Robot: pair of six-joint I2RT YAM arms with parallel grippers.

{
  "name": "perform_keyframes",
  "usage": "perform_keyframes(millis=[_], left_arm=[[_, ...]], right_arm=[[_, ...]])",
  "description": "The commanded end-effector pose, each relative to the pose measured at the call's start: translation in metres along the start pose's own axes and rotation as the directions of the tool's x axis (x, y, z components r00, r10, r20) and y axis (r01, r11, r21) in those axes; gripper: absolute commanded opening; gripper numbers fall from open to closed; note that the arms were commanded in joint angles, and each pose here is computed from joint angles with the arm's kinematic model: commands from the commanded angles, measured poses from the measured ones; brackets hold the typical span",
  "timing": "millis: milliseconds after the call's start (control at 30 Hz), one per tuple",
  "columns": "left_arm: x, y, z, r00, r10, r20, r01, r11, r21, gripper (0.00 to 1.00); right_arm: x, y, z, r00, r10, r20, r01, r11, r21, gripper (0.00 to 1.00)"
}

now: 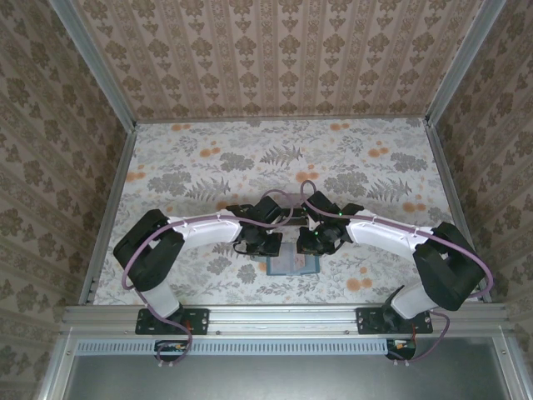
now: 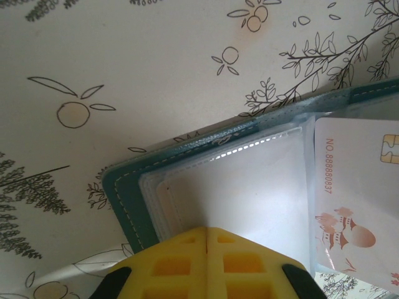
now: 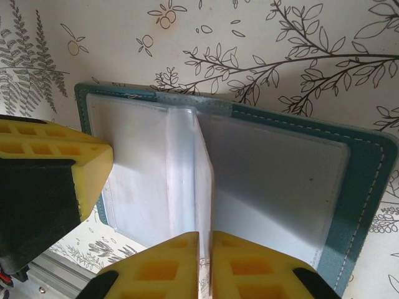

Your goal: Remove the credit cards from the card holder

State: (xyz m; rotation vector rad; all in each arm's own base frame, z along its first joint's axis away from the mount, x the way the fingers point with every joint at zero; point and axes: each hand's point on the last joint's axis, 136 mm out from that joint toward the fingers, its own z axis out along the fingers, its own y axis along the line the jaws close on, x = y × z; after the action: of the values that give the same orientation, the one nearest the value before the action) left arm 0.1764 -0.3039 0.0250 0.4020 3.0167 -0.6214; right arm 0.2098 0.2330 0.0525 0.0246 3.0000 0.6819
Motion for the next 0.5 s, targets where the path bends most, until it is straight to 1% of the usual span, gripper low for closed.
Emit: perform_keyframes(millis=[0, 133, 300, 467], left_arm=[[0.012, 0.014, 0.003, 0.999, -0.001, -0.037, -0.001, 0.998, -0.062, 0.02], [0.008, 0.011, -0.001, 1.000, 0.003, -0.016, -0.004, 0.999, -0.051, 0.04], [-0.001, -0.003, -0.013, 1.000, 0.007, 0.021, -0.007, 1.000, 0.015, 0.08], [-0.007, -0.002, -0.024, 0.998, 0.000, 0.063, -0.001, 1.000, 0.024, 0.09]], right_arm=[[0.001, 0.003, 0.001, 1.000, 0.009, -0.008, -0.009, 1.000, -0.004, 0.11], [-0.001, 0.004, -0.006, 1.000, 0.002, 0.011, -0.002, 1.000, 0.002, 0.08], [-0.004, 0.007, -0.020, 0.999, -0.013, 0.035, 0.013, 1.000, 0.009, 0.07], [-0.010, 0.007, -0.033, 0.998, -0.040, 0.055, 0.038, 0.999, 0.030, 0.07]])
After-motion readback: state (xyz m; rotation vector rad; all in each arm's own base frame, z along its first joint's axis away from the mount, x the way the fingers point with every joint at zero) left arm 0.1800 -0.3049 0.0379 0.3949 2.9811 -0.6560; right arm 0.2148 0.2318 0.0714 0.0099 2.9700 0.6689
